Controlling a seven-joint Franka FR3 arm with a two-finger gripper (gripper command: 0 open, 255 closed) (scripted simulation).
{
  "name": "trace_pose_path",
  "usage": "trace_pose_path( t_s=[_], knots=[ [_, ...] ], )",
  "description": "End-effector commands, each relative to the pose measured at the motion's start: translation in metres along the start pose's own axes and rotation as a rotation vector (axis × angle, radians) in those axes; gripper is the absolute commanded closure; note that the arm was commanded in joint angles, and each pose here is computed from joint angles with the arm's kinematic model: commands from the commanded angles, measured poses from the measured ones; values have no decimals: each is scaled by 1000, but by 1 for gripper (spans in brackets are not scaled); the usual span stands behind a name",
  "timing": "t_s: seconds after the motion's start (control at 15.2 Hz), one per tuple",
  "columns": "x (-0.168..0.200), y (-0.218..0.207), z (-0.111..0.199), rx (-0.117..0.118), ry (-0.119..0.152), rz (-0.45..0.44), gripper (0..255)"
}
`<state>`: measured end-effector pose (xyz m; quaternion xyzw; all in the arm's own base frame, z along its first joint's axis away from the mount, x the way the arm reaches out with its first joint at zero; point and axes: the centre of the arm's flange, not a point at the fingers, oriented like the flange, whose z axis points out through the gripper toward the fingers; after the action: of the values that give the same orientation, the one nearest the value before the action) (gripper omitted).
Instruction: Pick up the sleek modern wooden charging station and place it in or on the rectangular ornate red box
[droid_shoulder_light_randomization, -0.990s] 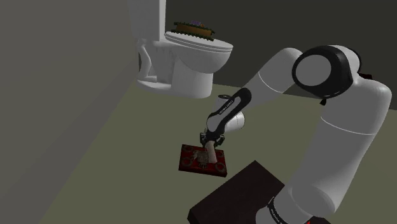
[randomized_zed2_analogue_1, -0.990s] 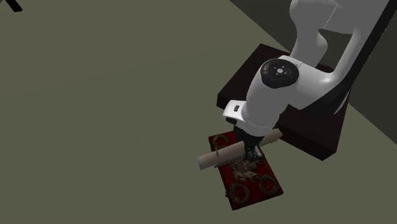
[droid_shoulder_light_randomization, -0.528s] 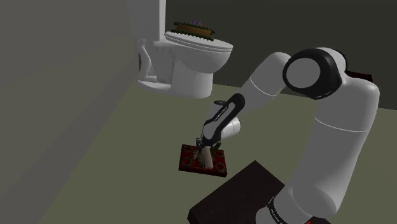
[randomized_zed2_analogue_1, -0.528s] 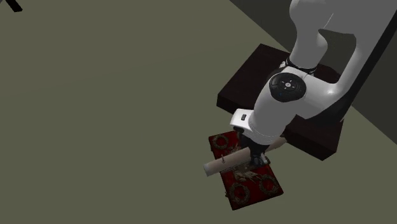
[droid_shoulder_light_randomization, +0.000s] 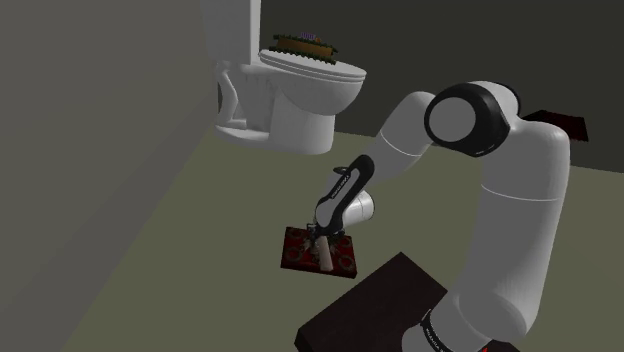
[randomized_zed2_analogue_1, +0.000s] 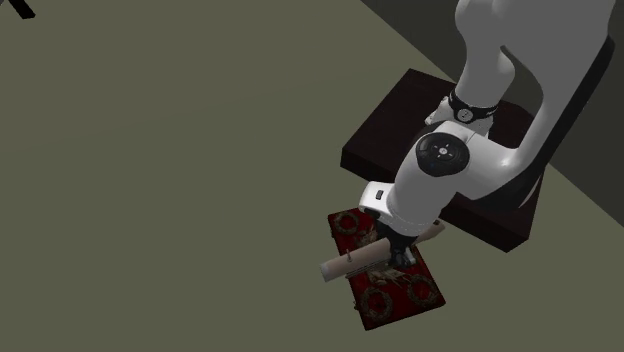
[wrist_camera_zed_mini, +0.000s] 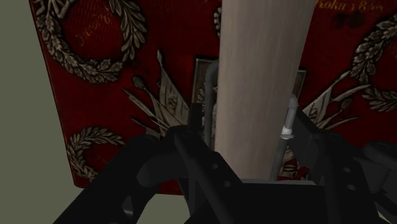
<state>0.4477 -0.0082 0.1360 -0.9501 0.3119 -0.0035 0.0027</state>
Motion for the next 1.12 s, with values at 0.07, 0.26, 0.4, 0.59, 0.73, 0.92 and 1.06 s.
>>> trace_pose_path(
  t_s=[0.07,0.26,0.4,0.59,0.73,0.92,1.06],
  knots=[
    [0,0,1,0,0,0,255],
    [0,0,1,0,0,0,0],
    [0,0,1,0,0,0,0],
    [0,0,1,0,0,0,0],
    [0,0,-25,0,0,0,0],
    [0,0,-49,0,0,0,0],
    [0,0,-49,0,0,0,0]
  ],
)
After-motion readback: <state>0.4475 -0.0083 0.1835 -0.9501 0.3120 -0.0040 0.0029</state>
